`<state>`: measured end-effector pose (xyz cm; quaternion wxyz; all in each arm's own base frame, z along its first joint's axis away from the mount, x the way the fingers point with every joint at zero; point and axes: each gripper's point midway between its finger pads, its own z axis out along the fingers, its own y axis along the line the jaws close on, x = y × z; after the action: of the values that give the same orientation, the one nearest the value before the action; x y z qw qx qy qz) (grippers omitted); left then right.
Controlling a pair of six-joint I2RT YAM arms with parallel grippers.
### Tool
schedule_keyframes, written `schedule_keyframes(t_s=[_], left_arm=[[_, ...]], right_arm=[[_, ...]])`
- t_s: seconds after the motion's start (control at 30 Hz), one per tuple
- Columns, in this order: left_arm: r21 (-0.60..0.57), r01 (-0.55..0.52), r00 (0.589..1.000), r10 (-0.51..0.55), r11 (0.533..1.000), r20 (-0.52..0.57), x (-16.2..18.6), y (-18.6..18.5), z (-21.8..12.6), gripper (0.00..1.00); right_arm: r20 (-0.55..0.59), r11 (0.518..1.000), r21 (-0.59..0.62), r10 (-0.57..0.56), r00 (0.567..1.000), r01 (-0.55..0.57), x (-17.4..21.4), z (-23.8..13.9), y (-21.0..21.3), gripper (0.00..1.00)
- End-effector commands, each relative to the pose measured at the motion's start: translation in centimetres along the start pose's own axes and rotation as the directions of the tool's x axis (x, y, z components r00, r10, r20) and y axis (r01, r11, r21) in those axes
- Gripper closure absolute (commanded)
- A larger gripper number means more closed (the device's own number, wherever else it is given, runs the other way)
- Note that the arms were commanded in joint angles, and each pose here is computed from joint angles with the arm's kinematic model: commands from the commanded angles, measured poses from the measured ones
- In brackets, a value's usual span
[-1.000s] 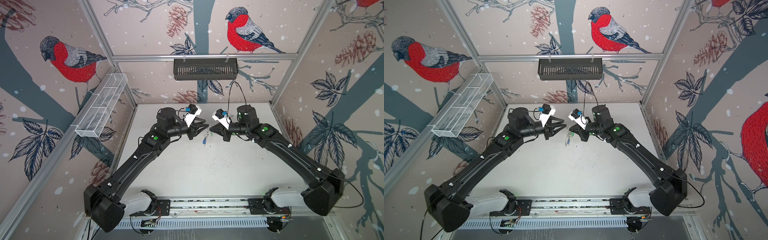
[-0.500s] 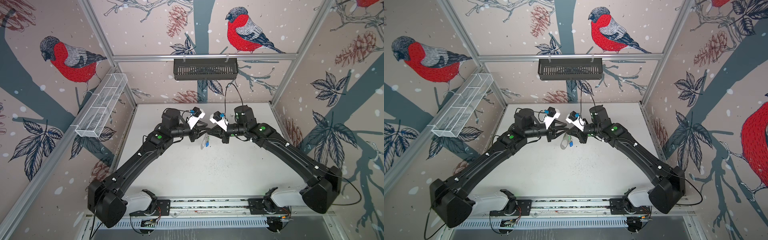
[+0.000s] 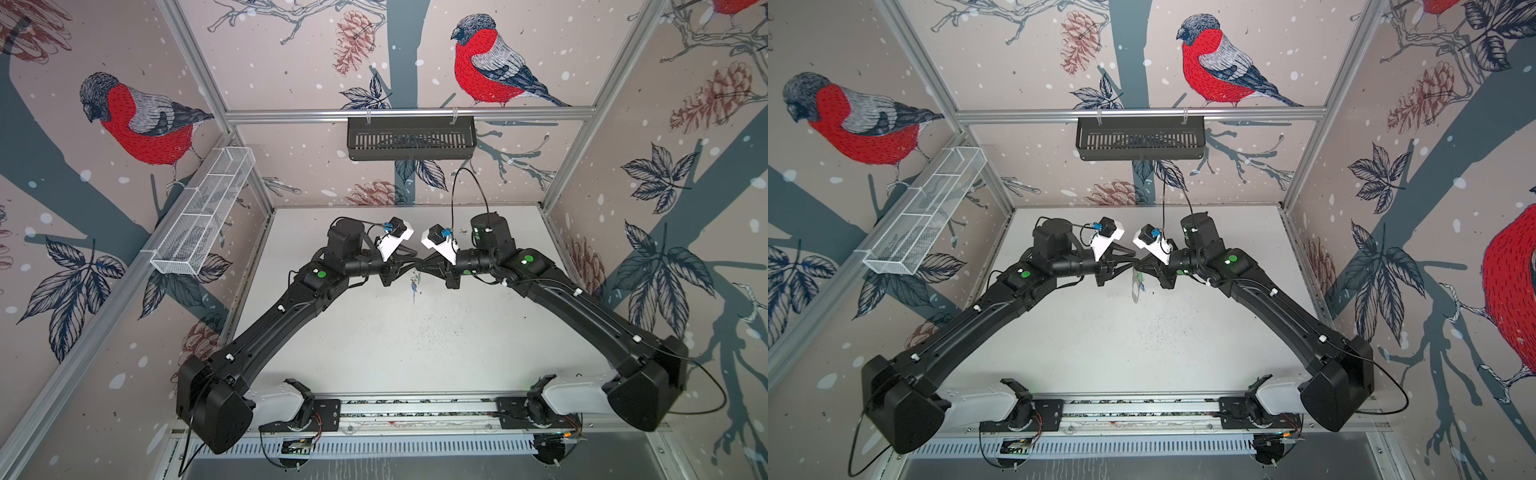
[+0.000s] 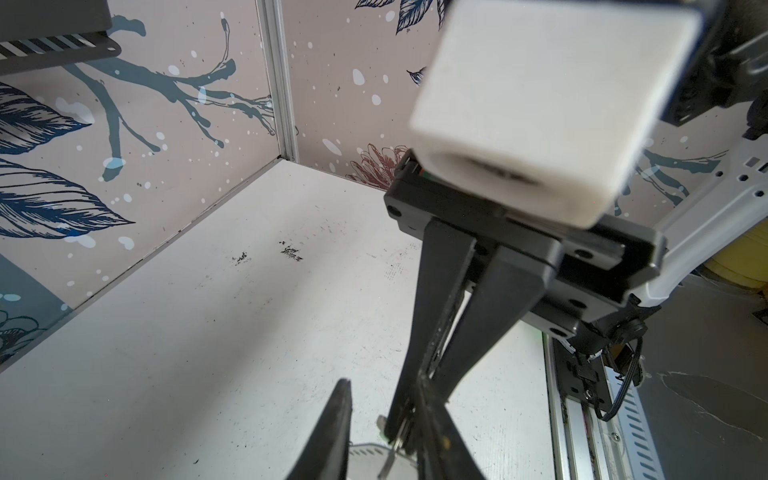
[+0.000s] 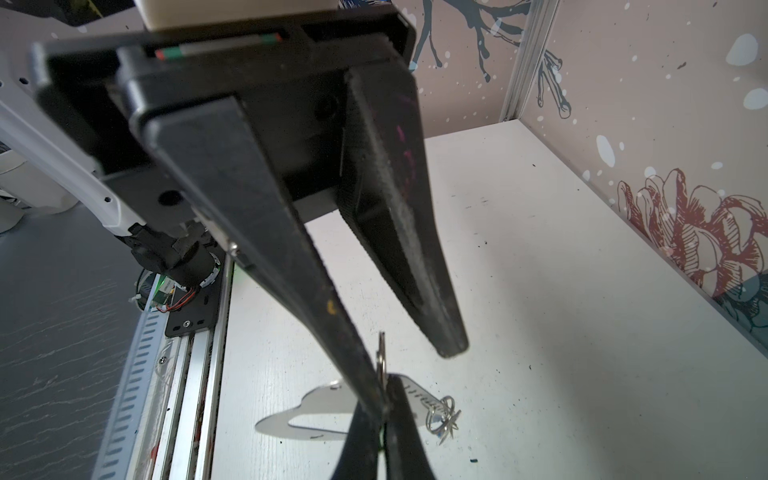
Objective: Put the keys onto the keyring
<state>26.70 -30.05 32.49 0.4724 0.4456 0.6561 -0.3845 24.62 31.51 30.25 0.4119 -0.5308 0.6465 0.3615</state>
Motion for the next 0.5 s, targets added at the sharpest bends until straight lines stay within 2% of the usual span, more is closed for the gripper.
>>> schedule_keyframes(t_s=[0.0, 0.17, 0.47], left_arm=[[-0.005, -0.008, 1.0, 0.008, 1.0, 0.0, -0.03, -0.05, -0.15, 0.72], [0.003, -0.004, 1.0, 0.004, 1.0, -0.002, 0.0, -0.1, -0.03, 0.75], [0.017, -0.006, 1.0, 0.006, 1.0, -0.003, -0.03, -0.39, 0.09, 0.87]], right_arm=[[0.042, 0.999, 0.009, -0.044, 0.998, 0.044, -1.09, -0.46, 0.02, 1.0], [0.052, 0.999, 0.013, -0.052, 0.997, 0.051, -1.33, -0.79, 0.19, 1.0], [0.067, 0.998, 0.016, -0.06, 0.996, 0.059, -1.72, -1.02, 0.25, 1.0]])
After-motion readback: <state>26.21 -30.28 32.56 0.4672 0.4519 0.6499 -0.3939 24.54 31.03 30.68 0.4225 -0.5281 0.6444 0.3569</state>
